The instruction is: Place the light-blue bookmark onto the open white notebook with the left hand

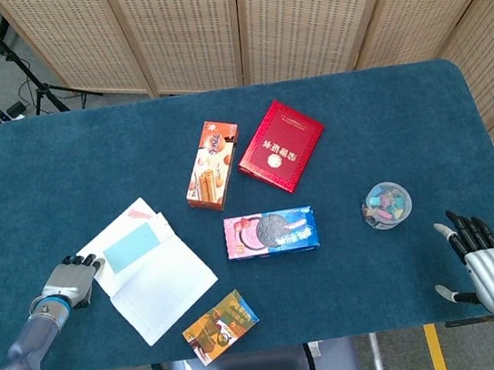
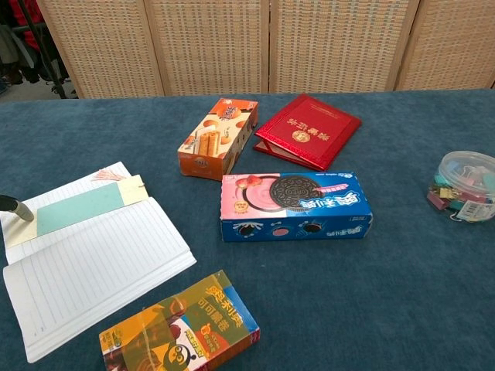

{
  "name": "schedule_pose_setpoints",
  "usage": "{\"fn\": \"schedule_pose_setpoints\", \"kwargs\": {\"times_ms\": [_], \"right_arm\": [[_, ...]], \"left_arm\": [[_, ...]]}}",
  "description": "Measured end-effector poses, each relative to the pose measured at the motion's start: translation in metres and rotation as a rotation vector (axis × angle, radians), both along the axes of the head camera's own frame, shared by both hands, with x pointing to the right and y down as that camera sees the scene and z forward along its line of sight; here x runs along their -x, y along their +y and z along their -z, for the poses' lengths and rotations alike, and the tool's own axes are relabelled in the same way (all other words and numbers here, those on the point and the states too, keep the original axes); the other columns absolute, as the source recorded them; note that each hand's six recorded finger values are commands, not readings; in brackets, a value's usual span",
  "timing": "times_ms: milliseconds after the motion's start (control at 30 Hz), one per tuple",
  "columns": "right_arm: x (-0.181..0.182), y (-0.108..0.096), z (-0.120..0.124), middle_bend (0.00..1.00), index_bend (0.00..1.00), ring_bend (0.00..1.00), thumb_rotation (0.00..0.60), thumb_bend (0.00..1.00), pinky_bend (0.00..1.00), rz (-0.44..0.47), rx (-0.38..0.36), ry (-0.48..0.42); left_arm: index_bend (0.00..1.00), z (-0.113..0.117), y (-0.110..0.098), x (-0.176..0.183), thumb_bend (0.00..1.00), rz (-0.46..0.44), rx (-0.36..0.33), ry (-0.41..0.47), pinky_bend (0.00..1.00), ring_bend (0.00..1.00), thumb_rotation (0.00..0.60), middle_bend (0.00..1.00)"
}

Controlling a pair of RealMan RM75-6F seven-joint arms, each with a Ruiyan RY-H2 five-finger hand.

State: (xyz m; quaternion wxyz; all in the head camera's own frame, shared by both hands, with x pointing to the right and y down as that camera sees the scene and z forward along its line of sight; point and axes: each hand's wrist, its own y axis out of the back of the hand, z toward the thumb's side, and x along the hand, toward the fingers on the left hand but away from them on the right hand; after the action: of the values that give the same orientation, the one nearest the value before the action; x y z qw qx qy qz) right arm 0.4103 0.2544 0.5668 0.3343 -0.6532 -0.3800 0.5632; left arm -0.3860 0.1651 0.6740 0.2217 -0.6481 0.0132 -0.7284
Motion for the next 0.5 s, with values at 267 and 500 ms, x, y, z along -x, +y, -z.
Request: {"fn": "schedule_pose_setpoints", "kwargs": {"times_ms": [267, 500], "right_arm": [[-0.0004, 0.0004, 0.0004, 0.0, 0.1, 0.0, 0.6, 0.1, 0.0, -0.001, 0.0, -0.001], [0.0002, 0.0005, -0.0003, 0.0, 0.1, 0.0, 0.6, 0.1, 0.0, 0.0, 0.002, -0.001]], "left_arm": [[0.0, -0.0002, 0.0025, -0.003, 0.85, -0.009, 0.009, -0.006, 0.0, 0.0, 0.6, 0.0], [0.0, 0.0004, 0.0057, -0.0064, 0.85, -0.023, 0.017, -0.003, 0.0, 0.0, 0.6, 0.0]]}}
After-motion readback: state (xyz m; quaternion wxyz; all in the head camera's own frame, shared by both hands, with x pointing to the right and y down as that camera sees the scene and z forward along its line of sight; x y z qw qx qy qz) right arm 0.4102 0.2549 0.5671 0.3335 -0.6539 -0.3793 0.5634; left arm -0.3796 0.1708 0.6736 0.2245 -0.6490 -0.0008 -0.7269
